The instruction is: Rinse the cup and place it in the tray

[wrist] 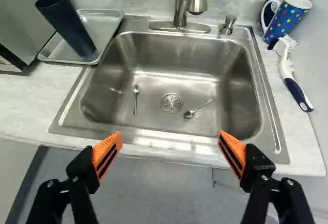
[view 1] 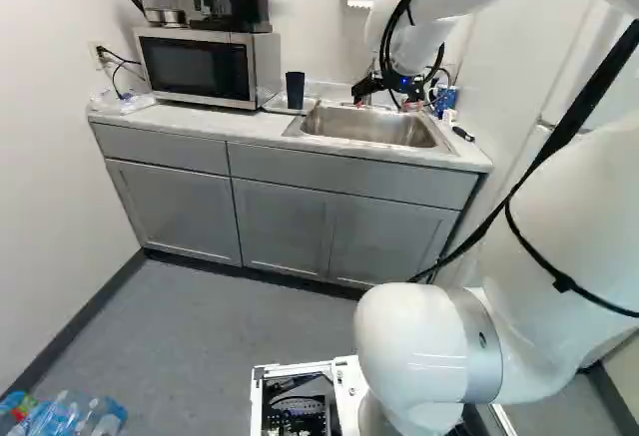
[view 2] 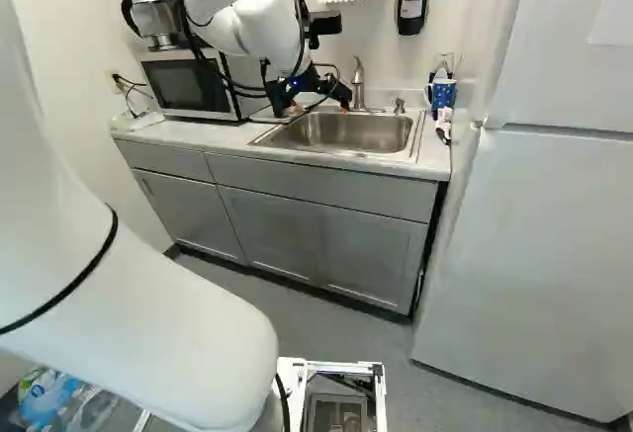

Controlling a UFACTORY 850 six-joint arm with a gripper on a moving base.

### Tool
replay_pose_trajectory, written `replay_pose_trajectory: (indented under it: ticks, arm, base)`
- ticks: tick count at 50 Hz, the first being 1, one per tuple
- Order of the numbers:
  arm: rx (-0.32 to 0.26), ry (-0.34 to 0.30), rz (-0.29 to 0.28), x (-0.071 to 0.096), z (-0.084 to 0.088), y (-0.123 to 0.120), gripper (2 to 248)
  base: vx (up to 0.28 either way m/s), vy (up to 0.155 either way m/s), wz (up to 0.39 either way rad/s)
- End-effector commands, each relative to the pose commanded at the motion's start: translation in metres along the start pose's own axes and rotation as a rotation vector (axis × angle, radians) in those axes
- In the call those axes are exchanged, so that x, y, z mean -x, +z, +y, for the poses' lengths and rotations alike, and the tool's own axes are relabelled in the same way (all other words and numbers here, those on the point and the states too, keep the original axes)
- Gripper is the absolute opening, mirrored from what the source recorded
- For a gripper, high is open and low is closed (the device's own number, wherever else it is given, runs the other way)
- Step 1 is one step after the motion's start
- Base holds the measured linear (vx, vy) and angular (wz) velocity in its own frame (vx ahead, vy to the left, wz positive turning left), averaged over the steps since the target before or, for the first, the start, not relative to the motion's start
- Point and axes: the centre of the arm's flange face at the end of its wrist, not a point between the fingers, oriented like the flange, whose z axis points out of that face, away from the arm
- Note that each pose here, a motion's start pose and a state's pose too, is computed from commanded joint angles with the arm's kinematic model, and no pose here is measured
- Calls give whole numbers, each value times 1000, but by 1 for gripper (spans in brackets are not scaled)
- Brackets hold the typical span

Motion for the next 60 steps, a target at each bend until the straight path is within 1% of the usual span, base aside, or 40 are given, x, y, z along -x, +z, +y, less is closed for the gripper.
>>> replay_pose_trajectory:
  ticks: [18,50,60]
  arm:
    - [0,0,0,0,0,0,247]
    - [0,0,0,0,0,0,247]
    - [0,0,0,0,0,0,247]
  base:
    - [-140,71,-151]
    - [-149,66,-260]
    - [-92,57,-43]
